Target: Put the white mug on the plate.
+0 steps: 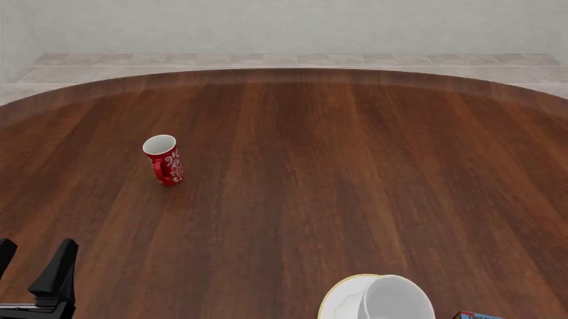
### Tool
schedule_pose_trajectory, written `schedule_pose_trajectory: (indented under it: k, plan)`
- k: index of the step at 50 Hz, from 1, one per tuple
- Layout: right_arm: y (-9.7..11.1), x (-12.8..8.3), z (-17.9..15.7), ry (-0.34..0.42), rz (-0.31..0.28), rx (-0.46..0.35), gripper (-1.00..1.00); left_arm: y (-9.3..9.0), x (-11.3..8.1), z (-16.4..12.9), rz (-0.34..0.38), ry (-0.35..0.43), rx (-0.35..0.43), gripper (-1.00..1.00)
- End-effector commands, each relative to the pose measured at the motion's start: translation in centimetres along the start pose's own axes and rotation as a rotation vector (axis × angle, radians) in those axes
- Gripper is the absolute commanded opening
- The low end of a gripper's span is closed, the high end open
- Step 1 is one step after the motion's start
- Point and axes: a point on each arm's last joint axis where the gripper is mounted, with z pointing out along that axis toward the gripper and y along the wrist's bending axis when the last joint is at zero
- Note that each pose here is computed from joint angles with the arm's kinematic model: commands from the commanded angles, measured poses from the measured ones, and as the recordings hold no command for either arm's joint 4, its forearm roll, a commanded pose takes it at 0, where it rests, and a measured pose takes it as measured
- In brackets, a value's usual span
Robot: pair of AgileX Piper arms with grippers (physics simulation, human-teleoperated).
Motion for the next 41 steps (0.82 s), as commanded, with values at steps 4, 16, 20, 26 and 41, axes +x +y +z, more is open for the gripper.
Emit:
schedule_pose_trajectory:
  k: [4,16,20,26,41]
  plan:
    - [0.3,-0.8,-3.2,-0.035,-0.022,-0.006,1.0,0.0,0.0,0.0,0.0,0.0,0.0,1.0]
    - [0.5,-1.6,-6.9,-0.089,-0.023,-0.024,1.0,0.0,0.0,0.0,0.0,0.0,0.0,1.0]
    - [0.5,-1.6,-6.9,-0.089,-0.023,-0.024,1.0,0.0,0.0,0.0,0.0,0.0,0.0,1.0]
    - [0.5,-1.6,-6.9,-0.089,-0.023,-0.024,1.0,0.0,0.0,0.0,0.0,0.0,0.0,1.0]
    - [0.5,-1.6,-6.9,-0.089,-0.023,-0.024,1.0,0.0,0.0,0.0,0.0,0.0,0.0,1.0]
